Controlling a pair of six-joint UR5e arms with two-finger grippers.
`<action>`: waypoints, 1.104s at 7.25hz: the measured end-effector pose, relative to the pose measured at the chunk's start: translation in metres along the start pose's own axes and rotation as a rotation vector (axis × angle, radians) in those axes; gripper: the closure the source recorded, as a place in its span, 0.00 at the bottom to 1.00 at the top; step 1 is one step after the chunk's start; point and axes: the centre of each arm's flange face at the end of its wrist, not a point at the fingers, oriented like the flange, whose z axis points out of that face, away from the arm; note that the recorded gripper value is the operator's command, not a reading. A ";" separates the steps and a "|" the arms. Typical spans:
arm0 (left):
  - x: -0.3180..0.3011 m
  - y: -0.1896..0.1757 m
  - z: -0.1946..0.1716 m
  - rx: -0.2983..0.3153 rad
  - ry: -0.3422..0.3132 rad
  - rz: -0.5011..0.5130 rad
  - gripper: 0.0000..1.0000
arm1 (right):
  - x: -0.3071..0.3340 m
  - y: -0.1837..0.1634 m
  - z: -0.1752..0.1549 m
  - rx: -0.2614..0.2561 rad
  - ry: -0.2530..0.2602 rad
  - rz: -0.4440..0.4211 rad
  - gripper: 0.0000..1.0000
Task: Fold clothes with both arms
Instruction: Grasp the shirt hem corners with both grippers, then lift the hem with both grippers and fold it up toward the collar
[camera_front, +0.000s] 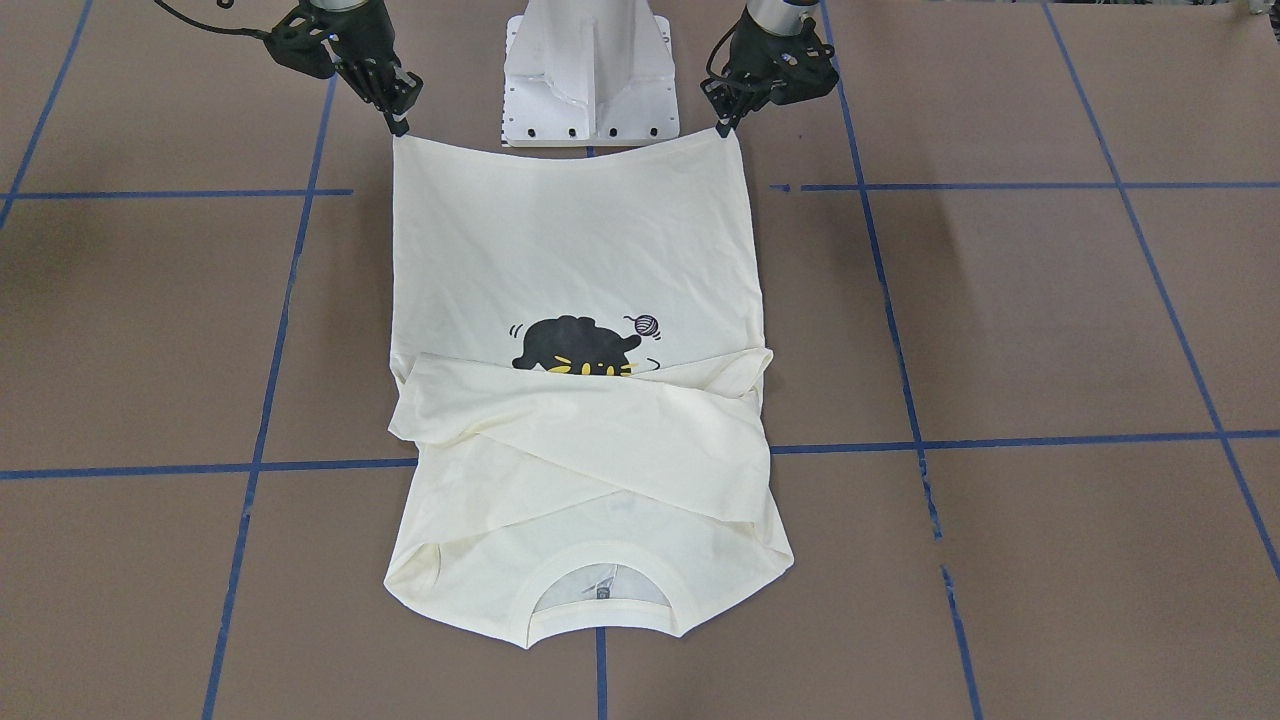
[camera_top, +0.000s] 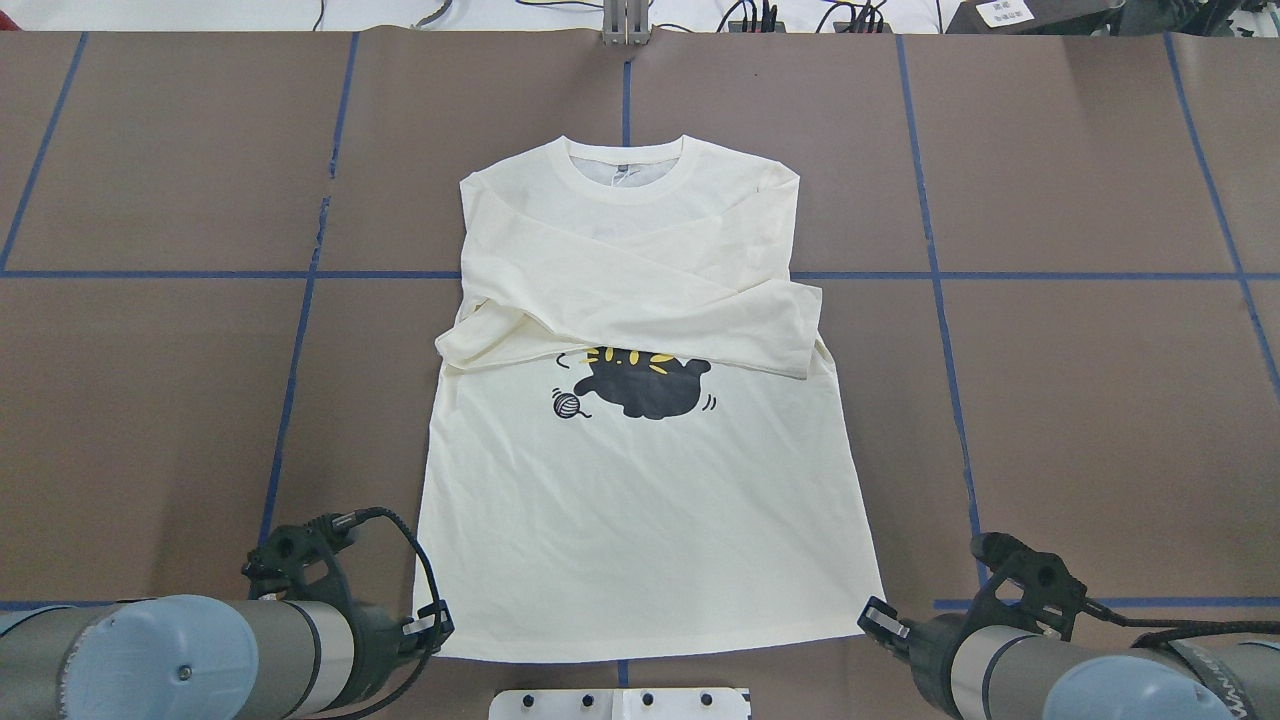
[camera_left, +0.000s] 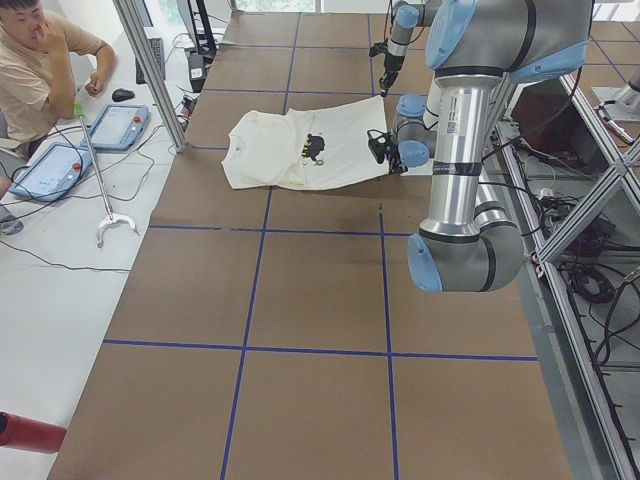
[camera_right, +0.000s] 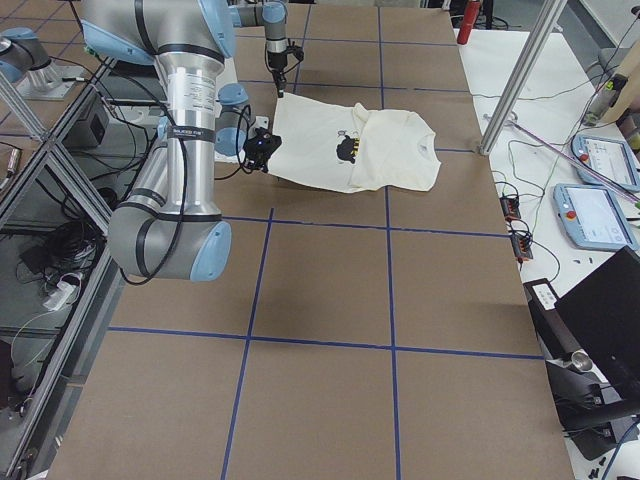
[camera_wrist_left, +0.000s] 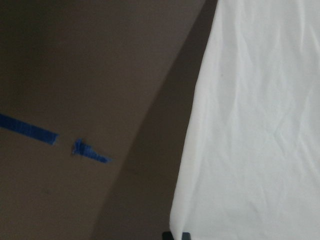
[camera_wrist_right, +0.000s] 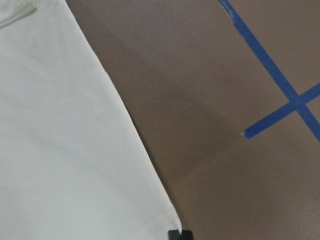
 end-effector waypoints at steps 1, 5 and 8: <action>0.015 -0.002 -0.012 0.012 0.023 0.001 1.00 | -0.010 -0.013 -0.010 0.012 -0.029 0.019 1.00; 0.096 -0.127 -0.062 0.272 0.134 0.159 1.00 | -0.101 -0.136 -0.014 0.114 -0.110 -0.042 1.00; 0.140 -0.242 -0.048 0.440 0.092 0.171 1.00 | -0.190 -0.281 0.022 0.223 -0.051 -0.095 1.00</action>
